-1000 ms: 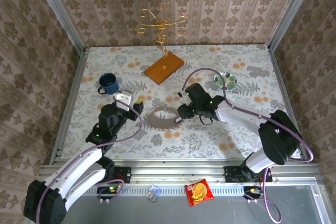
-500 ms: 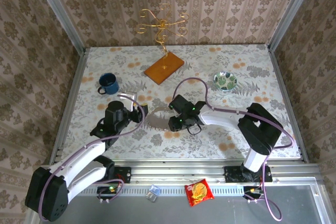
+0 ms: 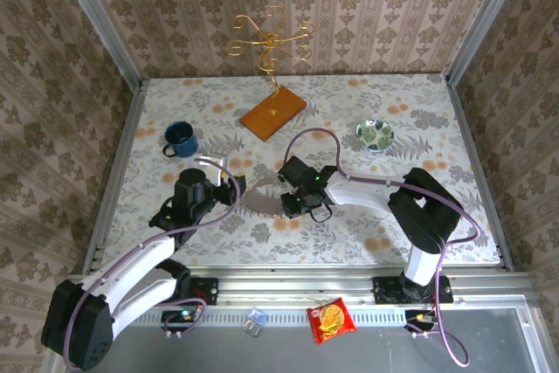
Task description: Put the keys on the keyring
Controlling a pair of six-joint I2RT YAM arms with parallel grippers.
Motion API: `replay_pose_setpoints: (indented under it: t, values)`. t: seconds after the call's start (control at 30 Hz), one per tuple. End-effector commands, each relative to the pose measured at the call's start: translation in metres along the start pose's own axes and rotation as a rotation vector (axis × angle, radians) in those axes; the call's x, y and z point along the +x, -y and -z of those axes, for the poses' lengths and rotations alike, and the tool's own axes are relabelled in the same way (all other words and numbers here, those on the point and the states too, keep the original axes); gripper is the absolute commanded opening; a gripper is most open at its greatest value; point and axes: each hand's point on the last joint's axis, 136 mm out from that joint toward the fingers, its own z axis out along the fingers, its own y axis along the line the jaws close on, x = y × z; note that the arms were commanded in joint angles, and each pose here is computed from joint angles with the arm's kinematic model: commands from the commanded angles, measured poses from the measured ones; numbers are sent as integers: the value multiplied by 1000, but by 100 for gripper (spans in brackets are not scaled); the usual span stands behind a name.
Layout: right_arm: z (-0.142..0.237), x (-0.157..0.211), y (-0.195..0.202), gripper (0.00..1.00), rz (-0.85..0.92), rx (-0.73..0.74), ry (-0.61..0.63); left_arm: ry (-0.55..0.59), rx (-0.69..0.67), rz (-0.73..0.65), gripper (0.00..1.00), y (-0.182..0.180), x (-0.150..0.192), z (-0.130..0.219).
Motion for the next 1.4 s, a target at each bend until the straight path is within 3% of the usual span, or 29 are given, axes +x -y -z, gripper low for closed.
replay_pose_setpoints:
  t: [0.0,0.23,0.5,0.7,0.9,1.13,1.37]
  values:
    - [0,3,-3,13,7,0,-33,26,5,25,60,1,-13,1]
    - [3,4,-17,13,21,-43,-48,26,3,26,60,1,-13,1]
    - [8,-1,-29,19,38,-95,-45,27,5,25,60,2,-13,3]
    - [16,-6,-6,21,21,26,-15,27,1,21,60,1,-13,4]
    - [19,-15,13,34,-109,147,35,30,0,20,60,1,-13,4]
    - [19,-18,14,36,-245,228,83,31,-2,19,60,0,-13,4]
    - [16,-16,11,34,-274,328,78,33,-6,17,60,-1,-12,5]
